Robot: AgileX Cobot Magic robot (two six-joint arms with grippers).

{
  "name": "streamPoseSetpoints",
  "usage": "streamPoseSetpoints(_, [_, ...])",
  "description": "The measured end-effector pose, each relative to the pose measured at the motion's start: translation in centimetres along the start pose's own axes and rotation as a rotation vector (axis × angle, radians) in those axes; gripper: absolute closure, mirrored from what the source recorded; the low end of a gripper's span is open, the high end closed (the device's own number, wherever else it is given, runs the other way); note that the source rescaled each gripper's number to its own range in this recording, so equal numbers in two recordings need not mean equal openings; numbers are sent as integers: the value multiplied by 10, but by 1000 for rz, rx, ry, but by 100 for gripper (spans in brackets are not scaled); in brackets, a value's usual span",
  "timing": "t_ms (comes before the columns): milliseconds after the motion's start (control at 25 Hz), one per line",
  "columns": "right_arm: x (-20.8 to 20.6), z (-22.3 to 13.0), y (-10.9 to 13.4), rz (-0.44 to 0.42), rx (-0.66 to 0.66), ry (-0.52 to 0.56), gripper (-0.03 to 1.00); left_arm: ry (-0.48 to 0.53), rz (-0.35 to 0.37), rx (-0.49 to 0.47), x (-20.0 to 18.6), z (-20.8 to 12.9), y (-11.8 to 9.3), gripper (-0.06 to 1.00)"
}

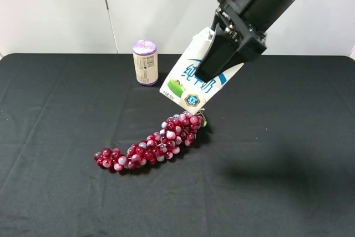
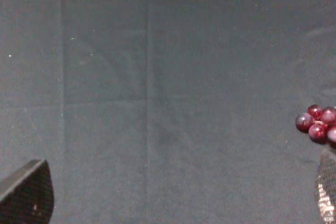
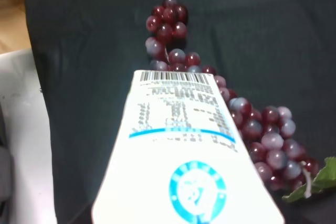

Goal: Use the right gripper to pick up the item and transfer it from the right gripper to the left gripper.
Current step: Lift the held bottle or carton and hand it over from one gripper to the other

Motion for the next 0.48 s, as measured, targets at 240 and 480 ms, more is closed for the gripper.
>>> streamPoseSetpoints(240, [-12, 3, 10, -2, -80, -34, 93, 0, 0, 0, 0, 0, 0, -6])
streamPoseSetpoints(480, [-13, 6, 14, 16, -141, -55, 93, 0, 0, 0, 0, 0, 0, -6])
Point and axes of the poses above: a point on each arm's last joint axis where the gripper is mounted, x pointing out along that axis toward the gripper, y along the wrist's bending axis when the last joint is at zero, z = x × y, the point moved 6 cm from there along x, pointing out along that axis toward the gripper, and after that the axes turned 10 degrees about x, right-handed, at the moved point
